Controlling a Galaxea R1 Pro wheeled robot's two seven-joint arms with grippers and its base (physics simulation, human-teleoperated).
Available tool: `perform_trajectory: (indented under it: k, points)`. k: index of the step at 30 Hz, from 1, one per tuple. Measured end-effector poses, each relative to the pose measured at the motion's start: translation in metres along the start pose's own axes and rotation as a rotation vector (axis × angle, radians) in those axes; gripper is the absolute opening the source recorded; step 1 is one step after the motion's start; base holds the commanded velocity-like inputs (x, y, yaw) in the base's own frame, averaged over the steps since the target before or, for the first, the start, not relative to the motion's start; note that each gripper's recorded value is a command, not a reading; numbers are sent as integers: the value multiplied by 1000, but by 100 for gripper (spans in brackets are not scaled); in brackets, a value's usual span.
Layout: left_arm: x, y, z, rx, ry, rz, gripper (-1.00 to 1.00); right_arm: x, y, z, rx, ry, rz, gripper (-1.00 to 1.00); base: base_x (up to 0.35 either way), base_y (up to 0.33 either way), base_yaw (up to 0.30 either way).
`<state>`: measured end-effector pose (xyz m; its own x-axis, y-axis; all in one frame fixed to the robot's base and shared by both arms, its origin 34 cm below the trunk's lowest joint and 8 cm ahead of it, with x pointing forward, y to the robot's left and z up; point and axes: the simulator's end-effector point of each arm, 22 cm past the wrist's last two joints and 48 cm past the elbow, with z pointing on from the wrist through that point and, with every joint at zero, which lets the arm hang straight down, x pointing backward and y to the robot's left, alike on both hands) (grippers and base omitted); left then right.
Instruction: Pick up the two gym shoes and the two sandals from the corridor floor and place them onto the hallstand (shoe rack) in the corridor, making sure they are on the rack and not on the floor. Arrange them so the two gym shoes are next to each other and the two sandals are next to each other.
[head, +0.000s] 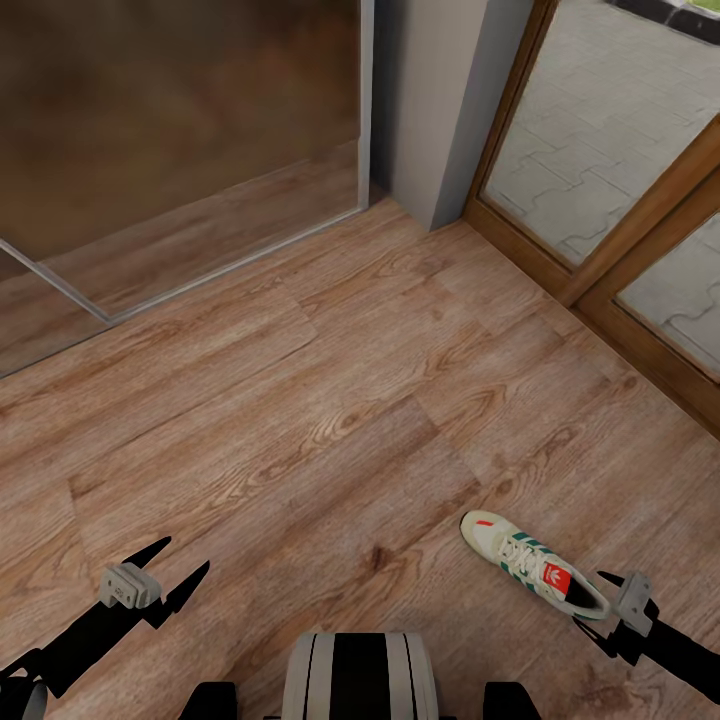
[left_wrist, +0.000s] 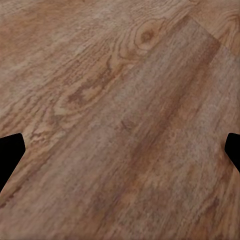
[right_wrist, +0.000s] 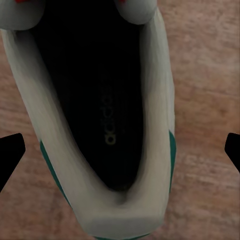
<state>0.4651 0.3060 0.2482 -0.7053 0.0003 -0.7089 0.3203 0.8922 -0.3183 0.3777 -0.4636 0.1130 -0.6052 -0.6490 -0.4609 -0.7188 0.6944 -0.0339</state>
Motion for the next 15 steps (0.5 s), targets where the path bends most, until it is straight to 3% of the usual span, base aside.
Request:
perform_trajectory:
  k: [10, 11, 15]
  points:
    - [0, 0, 0, 0, 0, 0, 100, 2, -1, 0, 4, 9, 5, 100, 0, 0, 0]
    - [0, 0, 0, 0, 0, 0, 100, 2, -1, 0, 4, 10, 5, -100, 0, 0, 0]
    - [0, 0, 0, 0, 0, 0, 100, 3, -2, 0, 8, 13, 7, -100, 0, 0, 0]
